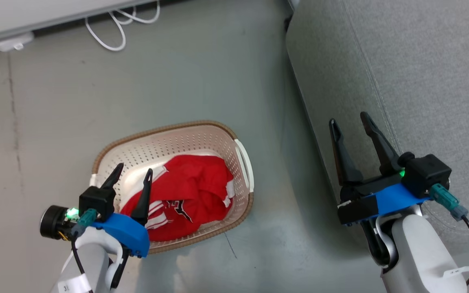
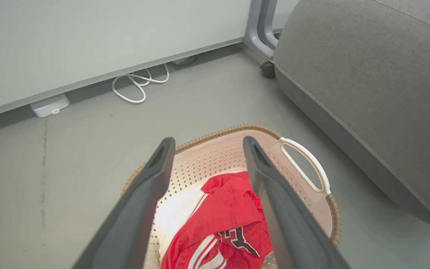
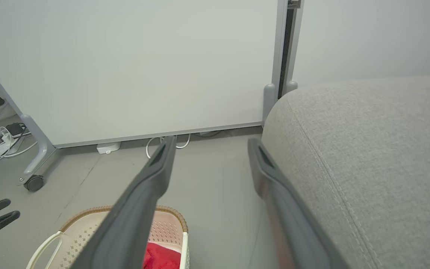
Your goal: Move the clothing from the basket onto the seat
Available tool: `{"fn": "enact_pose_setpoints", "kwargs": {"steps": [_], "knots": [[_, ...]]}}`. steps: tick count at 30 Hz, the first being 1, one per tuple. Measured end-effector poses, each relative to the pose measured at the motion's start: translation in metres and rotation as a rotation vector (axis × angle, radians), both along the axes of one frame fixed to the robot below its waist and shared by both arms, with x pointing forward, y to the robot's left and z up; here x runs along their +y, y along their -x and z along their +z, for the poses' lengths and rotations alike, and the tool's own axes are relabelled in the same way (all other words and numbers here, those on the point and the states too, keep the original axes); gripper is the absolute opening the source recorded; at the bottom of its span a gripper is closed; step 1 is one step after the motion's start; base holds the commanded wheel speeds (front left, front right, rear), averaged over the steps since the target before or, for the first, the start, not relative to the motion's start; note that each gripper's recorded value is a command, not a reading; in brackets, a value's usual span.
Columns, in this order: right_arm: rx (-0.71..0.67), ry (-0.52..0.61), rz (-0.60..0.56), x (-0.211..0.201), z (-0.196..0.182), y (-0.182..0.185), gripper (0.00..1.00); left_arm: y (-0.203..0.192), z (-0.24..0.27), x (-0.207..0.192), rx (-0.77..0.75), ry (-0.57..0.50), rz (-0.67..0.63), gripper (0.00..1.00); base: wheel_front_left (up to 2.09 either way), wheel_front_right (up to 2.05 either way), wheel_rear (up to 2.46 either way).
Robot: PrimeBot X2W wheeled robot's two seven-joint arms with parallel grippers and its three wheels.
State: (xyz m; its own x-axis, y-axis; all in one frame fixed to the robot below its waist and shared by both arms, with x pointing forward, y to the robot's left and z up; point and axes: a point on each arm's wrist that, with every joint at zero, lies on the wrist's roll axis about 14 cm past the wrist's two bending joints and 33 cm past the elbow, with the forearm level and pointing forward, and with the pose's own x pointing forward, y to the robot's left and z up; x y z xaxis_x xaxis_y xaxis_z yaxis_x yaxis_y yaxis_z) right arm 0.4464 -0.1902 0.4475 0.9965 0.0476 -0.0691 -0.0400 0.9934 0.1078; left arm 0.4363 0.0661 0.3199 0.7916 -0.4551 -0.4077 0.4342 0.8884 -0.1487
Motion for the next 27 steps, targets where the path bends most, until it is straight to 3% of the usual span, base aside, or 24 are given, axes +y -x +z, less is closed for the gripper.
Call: {"fn": "enact_pose_setpoints", "kwargs": {"steps": [15, 20, 27], "knots": [[0.134, 0.011, -0.056, -0.028, -0.068, -0.025, 1.0, 0.022, -0.148, -0.043, 0.321, -0.152, -0.365, 1.0, 0.0, 0.0, 0.0], [0.169, 0.01, -0.06, -0.03, -0.085, -0.026, 1.0, 0.035, -0.177, -0.048, 0.364, -0.216, -0.488, 1.0, 0.0, 0.0, 0.0], [0.199, -0.009, -0.043, -0.024, -0.103, -0.031, 1.0, 0.025, -0.203, -0.039, 0.359, -0.312, -0.531, 1.0, 0.0, 0.0, 0.0]]}}
